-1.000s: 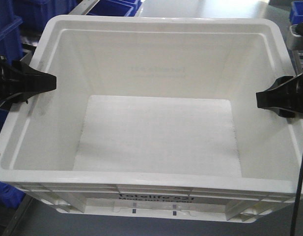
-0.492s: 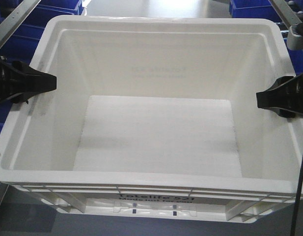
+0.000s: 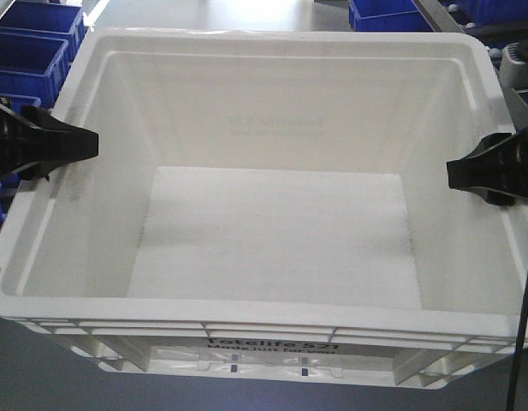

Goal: Move bin from left to right shelf
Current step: 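Hold the crate with both grippers while the base turns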

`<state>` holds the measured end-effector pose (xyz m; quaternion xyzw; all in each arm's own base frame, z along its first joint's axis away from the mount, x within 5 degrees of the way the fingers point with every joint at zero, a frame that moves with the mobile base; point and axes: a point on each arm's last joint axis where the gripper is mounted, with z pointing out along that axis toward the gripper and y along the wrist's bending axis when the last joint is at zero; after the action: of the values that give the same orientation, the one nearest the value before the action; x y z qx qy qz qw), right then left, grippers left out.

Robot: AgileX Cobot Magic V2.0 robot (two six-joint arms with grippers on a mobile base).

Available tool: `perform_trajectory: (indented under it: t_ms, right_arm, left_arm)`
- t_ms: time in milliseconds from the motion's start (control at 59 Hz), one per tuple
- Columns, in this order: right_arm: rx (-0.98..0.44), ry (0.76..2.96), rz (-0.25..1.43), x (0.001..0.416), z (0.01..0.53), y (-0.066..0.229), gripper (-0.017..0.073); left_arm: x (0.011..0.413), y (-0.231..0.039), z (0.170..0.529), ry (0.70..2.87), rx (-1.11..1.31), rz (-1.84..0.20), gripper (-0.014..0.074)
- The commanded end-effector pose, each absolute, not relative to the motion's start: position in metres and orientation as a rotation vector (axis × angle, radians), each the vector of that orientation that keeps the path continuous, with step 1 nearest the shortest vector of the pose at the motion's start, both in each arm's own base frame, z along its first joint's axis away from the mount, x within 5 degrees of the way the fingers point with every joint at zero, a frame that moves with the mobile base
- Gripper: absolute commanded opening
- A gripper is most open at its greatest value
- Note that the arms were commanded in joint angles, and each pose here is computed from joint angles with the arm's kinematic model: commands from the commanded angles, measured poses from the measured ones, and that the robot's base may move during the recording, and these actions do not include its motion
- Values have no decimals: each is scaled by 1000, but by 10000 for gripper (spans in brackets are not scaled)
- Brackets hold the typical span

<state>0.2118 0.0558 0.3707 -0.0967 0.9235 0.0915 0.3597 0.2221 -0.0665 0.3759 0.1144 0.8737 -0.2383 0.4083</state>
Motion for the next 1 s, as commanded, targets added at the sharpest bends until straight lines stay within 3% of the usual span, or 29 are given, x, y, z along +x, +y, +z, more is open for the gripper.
perform_trajectory:
  t_ms: [0, 983]
  right_arm:
    - [-209, 2192, 280, 214, 398, 57, -5]
    - [-208, 2191, 280, 214, 399, 57, -5]
  left_arm:
    - [210, -75, 403, 2064, 306, -704, -6]
    - [210, -75, 403, 2064, 306, -704, -6]
